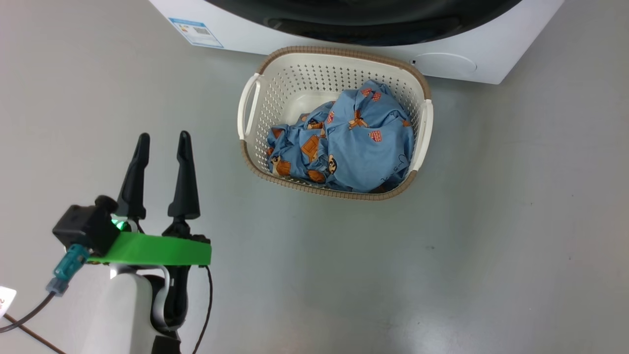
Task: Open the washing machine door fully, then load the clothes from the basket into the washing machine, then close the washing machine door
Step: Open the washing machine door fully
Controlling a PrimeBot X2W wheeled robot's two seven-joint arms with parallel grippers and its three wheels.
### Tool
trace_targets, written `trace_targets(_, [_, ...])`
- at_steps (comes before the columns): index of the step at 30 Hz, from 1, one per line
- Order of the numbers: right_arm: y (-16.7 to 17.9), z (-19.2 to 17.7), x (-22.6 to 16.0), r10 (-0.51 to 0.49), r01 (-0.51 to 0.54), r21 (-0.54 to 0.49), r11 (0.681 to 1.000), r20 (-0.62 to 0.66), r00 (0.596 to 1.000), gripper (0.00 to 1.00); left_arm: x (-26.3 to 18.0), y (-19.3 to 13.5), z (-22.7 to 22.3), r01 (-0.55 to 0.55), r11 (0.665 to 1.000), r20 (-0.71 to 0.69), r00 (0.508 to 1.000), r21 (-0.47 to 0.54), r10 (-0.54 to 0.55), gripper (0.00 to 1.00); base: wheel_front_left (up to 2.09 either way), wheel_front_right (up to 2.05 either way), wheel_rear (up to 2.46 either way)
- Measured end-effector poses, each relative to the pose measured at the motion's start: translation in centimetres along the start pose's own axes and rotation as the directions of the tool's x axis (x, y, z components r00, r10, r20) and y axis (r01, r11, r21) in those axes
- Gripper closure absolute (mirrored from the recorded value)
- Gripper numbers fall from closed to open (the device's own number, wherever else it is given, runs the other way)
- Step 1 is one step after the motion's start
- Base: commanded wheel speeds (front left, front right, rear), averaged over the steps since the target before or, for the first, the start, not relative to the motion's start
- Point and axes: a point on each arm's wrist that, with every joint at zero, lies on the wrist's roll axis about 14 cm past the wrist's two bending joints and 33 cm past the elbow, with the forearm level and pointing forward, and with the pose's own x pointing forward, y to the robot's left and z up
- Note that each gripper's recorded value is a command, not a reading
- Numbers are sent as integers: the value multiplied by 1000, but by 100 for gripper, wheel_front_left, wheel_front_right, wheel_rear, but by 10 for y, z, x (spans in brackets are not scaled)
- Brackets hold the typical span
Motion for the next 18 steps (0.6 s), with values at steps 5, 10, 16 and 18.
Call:
trace_targets(5, [2, -6, 1, -6, 6, -12, 1000, -30, 1000, 100, -1, 1, 0, -4, 1000, -2, 1000, -3, 4, 0, 0, 0, 0])
trace_targets(10, [6, -19, -5, -26, 25, -24, 999, -77, 997, 100, -4, 2, 9, -9, 1000, 19, 1000, -8, 9, 0, 0, 0, 0])
trace_targets(16, [13, -47, -23, -40, 35, -36, 999, -138, 990, 100, -15, 6, 25, -26, 1000, 55, 998, -8, 27, 0, 0, 0, 0])
trace_targets(18, [15, -56, -29, -38, 33, -37, 999, -154, 987, 100, -21, 8, 27, -32, 999, 61, 998, -12, 33, 0, 0, 0, 0])
